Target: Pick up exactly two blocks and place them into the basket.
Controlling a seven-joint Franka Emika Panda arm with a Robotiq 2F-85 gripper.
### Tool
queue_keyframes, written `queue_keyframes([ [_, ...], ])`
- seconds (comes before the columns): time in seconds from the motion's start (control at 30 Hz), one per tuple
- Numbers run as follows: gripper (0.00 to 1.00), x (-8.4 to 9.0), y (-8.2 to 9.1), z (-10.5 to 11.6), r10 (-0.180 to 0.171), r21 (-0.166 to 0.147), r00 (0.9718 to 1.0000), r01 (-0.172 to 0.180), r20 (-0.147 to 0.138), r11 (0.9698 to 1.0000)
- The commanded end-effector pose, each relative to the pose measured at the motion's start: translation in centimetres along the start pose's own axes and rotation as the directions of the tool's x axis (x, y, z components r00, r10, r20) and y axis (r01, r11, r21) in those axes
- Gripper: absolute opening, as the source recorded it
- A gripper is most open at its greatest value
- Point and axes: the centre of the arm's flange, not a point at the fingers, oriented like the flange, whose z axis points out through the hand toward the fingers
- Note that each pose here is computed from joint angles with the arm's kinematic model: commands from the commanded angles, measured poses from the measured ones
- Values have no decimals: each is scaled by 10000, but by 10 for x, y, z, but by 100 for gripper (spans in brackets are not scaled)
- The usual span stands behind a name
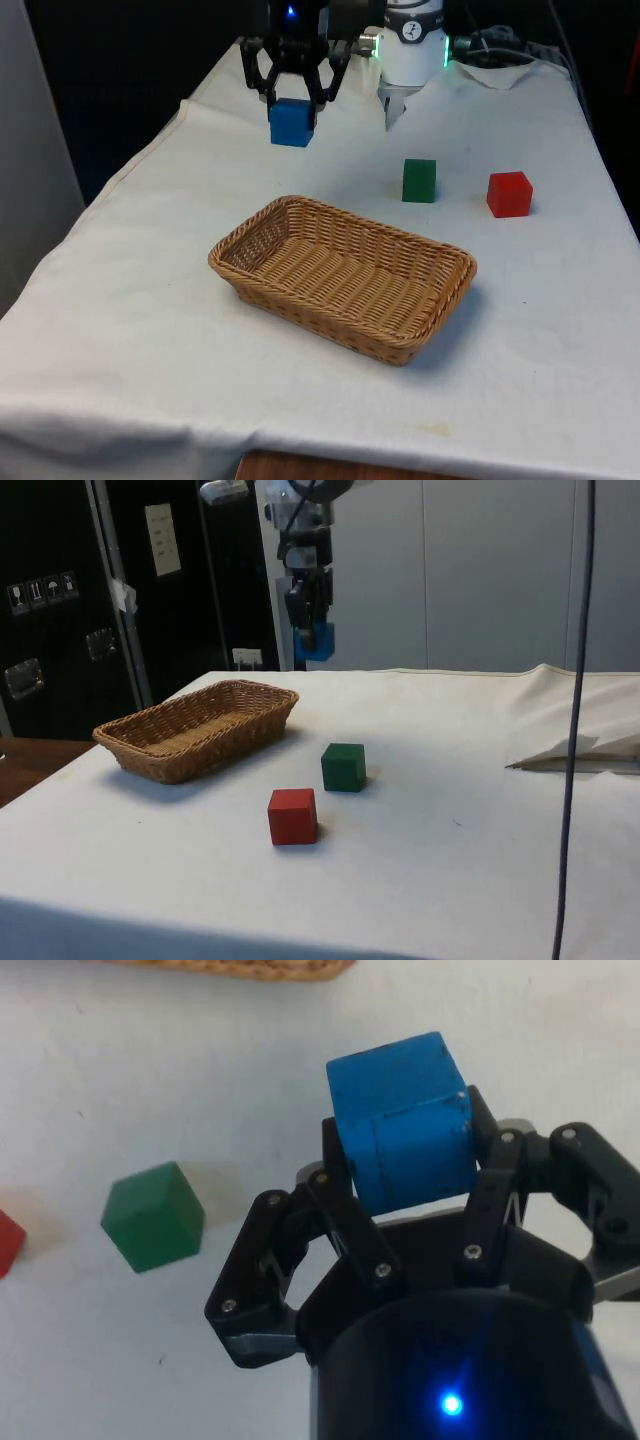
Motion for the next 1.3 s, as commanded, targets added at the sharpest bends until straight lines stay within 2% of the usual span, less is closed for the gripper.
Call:
queue_keyframes([
  [0.0, 3, 4, -2, -1, -35, 118, 10000, 35, 31, 9999],
  [0.07, 3, 10, -4, 0, -48, 89, 10000, 48, 10, 9999],
  [0.1, 3, 7, -2, 1, -7, -36, 10000, 7, -23, 10000],
  [0.13, 3, 14, -6, 0, -53, 81, 10000, 53, -1, 10000],
  [0.4, 3, 43, -14, 1, -102, 29, 9999, 103, -55, 9999],
  [0.43, 3, 40, -12, 1, -69, -106, 9999, 68, -93, 9999],
  [0.47, 3, 46, -14, 1, -102, 30, 9999, 103, -56, 9999],
  [0.63, 3, 66, -20, 4, -139, -5, 9998, 139, -127, 9999],
  [0.67, 3, 72, -23, 6, -144, -28, 9998, 144, -139, 9999],
  [0.7, 3, 70, -20, 4, -101, -166, 9998, 98, -192, 9998],
  [0.77, 3, 75, -24, 7, -147, -51, 9998, 146, -148, 9999],
  [0.97, 3, 99, -40, 26, -224, -197, 9996, 220, -188, 9996],
  [1.0, 3, 98, -38, 24, -225, -287, 9995, 219, -201, 9993],
  [1.03, 3, 102, -41, 29, -241, -221, 9995, 237, -198, 9995],
  [1.27, 3, 122, -55, 48, -359, -335, 9991, 351, -222, 9988],
])
